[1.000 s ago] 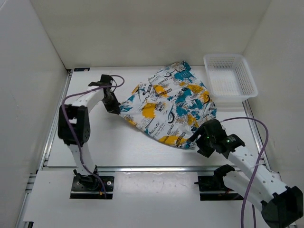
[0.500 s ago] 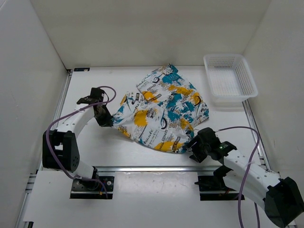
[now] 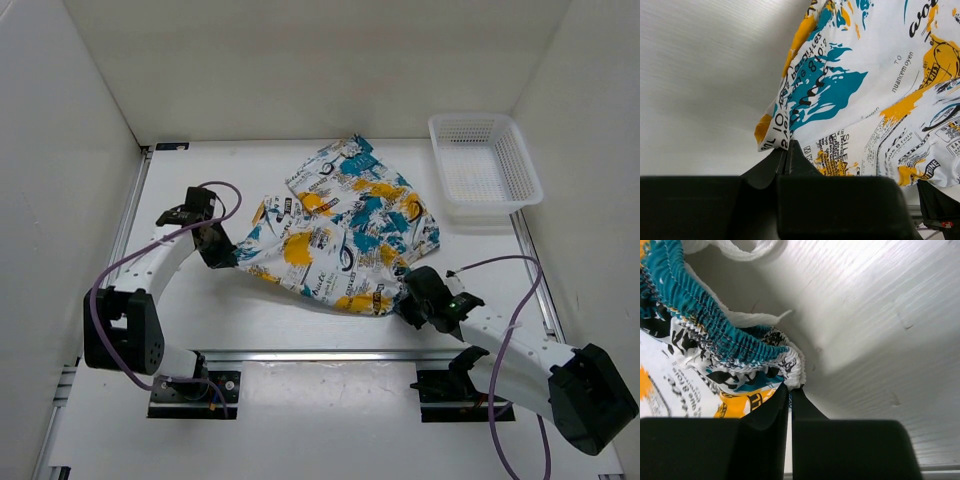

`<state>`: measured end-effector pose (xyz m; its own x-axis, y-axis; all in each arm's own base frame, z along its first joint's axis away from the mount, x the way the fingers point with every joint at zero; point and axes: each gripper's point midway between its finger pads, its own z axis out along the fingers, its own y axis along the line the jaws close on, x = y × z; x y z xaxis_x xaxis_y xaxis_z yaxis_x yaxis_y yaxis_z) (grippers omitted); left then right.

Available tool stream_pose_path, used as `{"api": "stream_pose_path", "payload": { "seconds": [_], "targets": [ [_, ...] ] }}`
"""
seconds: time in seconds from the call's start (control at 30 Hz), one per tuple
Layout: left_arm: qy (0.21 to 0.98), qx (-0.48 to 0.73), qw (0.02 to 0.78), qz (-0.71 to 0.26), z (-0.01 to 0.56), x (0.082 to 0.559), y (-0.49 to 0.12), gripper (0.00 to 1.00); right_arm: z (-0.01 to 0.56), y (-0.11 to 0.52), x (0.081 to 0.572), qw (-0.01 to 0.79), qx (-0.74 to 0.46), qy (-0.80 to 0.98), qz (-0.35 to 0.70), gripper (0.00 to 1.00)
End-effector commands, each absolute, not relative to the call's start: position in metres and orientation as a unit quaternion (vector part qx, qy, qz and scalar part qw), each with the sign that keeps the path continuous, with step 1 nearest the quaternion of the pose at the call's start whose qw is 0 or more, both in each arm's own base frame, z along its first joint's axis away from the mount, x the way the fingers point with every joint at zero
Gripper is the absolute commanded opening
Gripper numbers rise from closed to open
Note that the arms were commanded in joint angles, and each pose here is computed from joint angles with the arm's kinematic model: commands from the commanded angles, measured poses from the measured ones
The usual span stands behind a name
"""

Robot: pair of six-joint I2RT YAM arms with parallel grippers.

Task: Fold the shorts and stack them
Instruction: Flatten the shorts out

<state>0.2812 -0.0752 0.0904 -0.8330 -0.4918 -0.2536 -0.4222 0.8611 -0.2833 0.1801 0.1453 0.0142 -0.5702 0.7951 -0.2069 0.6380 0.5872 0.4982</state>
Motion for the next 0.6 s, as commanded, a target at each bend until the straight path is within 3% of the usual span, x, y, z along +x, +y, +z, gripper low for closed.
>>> {"api": "stream_pose_path", "payload": {
  "seconds": [0.0,0.13,0.3,0.43,0.47,0.57],
  "targets": [
    [0.943,-0.248,0.184,-0.12,0.103,0.283,-0.069,0.1,0.037,0.132,0.203,0.273,0.396,0.863,0.154,0.0],
    [0.934,-0.238,0.222,-0.149,0.14,0.301,-0.073,0.1,0.084,0.138,0.227,0.324,0.309,0.879,0.163,0.0],
    [0.911,-0.217,0.296,-0.187,0.226,0.329,-0.08,0.1,0.213,0.156,0.281,0.415,0.127,0.89,0.139,0.0],
    [0.854,-0.207,0.43,-0.206,0.363,0.344,-0.069,0.1,0.305,0.161,0.297,0.467,0.029,0.875,0.126,0.0],
    [0.846,-0.204,0.445,-0.21,0.382,0.339,-0.069,0.1,0.345,0.162,0.299,0.499,0.006,0.856,0.137,0.0],
    [0.782,-0.196,0.547,-0.226,0.473,0.314,-0.056,0.1,0.389,0.16,0.284,0.523,-0.031,0.837,0.158,0.0]
  ]
}}
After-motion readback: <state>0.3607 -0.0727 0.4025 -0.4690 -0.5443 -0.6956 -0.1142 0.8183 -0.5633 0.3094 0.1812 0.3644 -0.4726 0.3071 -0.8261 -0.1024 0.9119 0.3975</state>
